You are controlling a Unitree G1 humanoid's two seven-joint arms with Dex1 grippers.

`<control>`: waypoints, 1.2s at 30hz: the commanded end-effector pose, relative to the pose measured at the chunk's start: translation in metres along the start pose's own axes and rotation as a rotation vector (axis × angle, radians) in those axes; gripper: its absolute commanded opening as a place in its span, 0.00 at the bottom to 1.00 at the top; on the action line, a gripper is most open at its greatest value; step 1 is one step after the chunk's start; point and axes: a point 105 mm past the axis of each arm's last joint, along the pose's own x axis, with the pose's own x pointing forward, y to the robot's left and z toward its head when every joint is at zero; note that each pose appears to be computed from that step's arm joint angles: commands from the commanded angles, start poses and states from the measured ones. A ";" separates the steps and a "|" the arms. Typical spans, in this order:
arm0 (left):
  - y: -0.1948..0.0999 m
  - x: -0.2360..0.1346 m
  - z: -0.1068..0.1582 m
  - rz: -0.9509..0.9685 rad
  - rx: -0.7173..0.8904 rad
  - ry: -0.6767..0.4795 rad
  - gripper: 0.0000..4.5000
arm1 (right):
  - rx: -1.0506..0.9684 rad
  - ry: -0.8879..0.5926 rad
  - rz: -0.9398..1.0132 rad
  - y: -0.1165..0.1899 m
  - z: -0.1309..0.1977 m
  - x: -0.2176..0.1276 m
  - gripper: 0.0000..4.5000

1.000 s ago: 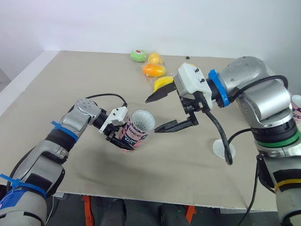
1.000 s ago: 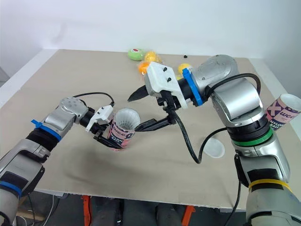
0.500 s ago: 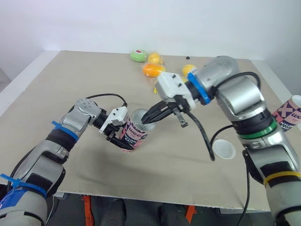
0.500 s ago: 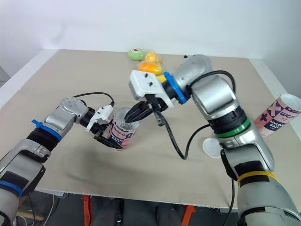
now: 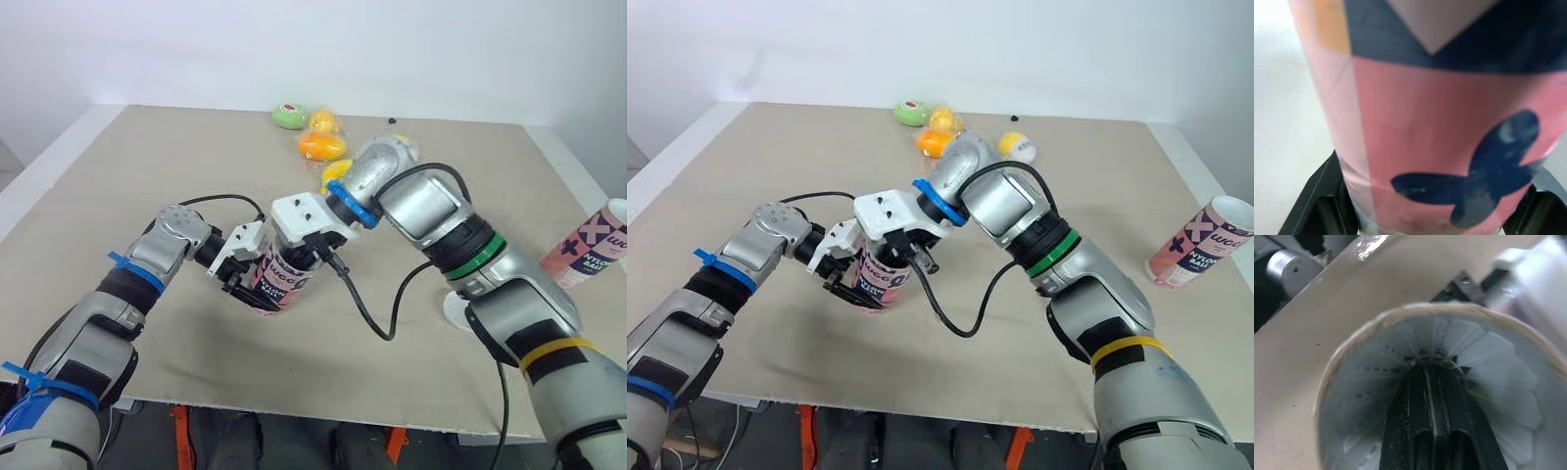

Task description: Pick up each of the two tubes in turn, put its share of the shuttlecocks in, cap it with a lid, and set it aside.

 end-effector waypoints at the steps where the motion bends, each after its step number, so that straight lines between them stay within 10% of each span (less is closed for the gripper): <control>1: 0.001 -0.002 -0.002 0.016 0.002 0.019 0.71 | -0.005 0.028 0.065 0.002 -0.004 0.012 0.01; 20: 0.002 0.000 0.008 0.042 0.041 -0.073 0.71 | 0.098 -0.188 -0.245 0.022 0.011 -0.132 0.01; 30: 0.005 0.031 0.046 0.074 0.046 -0.444 0.71 | 0.584 0.102 -0.304 0.127 -0.113 -0.138 0.82; 36: 0.006 0.063 0.049 0.091 0.091 -0.475 0.71 | 0.834 0.229 -0.347 0.167 -0.180 -0.137 0.87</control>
